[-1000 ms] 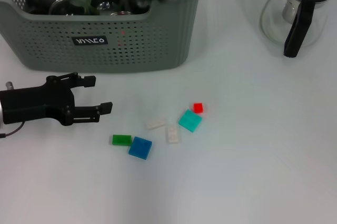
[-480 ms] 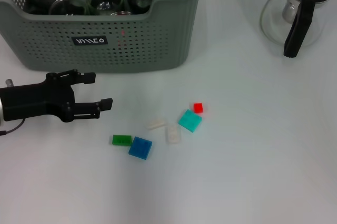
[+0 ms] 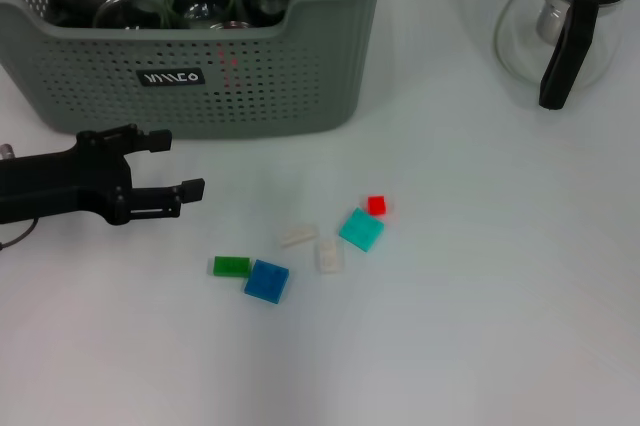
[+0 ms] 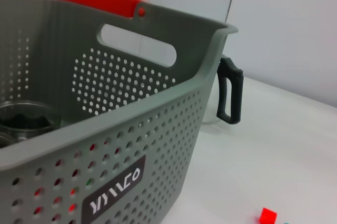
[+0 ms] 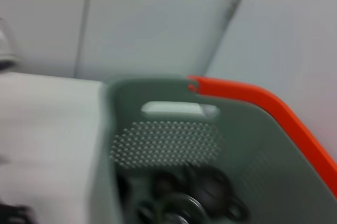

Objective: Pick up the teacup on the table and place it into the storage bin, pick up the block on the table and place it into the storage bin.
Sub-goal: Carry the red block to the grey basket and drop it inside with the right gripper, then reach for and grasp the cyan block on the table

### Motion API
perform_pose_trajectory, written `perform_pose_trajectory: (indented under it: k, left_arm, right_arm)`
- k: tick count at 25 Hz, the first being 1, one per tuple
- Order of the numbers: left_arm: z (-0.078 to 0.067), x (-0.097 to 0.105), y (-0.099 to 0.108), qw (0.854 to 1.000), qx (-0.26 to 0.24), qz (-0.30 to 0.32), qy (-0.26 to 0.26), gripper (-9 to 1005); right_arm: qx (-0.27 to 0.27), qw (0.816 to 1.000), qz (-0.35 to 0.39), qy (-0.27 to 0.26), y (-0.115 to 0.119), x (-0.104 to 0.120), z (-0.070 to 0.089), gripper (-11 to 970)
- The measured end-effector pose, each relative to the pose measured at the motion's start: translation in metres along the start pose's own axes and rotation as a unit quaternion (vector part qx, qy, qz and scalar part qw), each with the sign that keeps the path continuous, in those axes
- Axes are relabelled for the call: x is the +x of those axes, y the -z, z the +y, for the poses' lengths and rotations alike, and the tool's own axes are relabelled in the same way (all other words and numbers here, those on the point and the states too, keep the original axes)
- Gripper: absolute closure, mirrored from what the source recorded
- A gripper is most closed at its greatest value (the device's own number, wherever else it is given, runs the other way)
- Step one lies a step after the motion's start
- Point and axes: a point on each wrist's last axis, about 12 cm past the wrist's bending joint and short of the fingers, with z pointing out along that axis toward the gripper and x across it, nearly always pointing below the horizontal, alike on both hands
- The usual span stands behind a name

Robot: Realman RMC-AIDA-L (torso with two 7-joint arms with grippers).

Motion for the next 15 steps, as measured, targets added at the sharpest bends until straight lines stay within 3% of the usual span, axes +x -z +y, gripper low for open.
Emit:
perform_pose_trajectory:
  k: [5, 9, 15]
  left_arm:
    - [0.0, 0.0, 0.001, 1.0, -0.001, -0.001, -0.001, 120]
    - [0.0, 0.0, 0.001, 1.0, -0.001, -0.001, -0.002, 120]
    - [0.0, 0.0, 0.002, 1.0, -0.001, -0.002, -0.001, 120]
  right_arm:
    - [-0.06, 0.998, -0.033, 0.015, 0.048, 0.007, 0.02, 283]
    - [-0.114, 0.993, -0.001, 0.026, 0.081, 0.03, 0.043, 122]
    - [-0.193, 0.979, 0.073, -0.01, 0.096, 0.061, 0.072, 88]
